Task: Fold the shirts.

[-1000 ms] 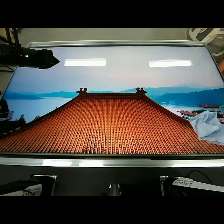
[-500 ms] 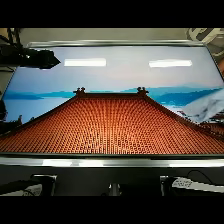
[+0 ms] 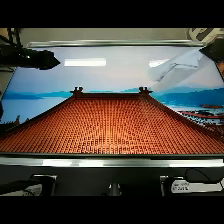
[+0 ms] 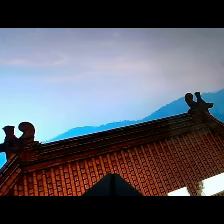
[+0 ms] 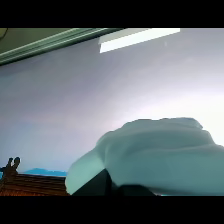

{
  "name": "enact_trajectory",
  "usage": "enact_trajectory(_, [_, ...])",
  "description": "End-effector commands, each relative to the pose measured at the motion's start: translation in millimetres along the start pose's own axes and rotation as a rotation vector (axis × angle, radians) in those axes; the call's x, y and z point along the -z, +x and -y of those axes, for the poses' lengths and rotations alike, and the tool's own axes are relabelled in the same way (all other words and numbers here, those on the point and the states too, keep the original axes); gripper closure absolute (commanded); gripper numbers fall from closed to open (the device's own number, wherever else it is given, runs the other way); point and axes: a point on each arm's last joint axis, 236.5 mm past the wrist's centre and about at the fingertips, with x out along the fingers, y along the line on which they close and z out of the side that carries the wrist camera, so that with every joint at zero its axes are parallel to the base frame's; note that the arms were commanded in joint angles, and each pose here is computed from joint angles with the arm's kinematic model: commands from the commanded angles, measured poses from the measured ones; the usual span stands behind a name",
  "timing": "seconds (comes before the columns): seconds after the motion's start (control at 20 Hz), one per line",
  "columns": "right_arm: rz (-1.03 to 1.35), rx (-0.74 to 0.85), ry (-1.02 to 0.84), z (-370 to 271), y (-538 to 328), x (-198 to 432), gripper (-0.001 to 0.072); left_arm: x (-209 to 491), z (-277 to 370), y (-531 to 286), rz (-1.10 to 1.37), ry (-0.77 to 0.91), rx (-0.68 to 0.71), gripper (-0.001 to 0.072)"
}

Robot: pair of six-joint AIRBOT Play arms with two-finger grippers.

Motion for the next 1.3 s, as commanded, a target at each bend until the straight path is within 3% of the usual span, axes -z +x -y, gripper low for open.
enact_trajectory(0.0, [-0.128,0.033,-0.093,17,18,32,0.0689,1,0,0,-0.002,0.003,0.001,0.0684])
enact_trajectory(0.2, [-0.477,0.326,-0.245,110,-22,100,0.0688,1,0,0,-0.002,0.003,0.001,0.0684])
enact_trajectory(0.35, [-0.607,0.511,-0.2,168,-76,122,0.0688,1,0,0,-0.002,0.003,0.001,0.0684])
enact_trajectory(0.65, [-0.68,0.604,0.055,224,-168,164,0.0689,0,0,0,-0.002,0.002,0.001,0.0684])
enact_trajectory(0.9, [-0.815,0.664,0.326,246,-232,240,0.0688,0,1,0,-0.001,0.001,0.004,0.0684])
enact_trajectory(1.1, [-0.818,0.688,0.471,245,-232,301,0.0689,0,1,0,-0.001,0.0,0.004,0.0685])
enact_trajectory(1.25, [-0.852,0.611,0.578,225,-208,350,0.0689,1,4,1,-0.003,0.004,0.008,0.0684])
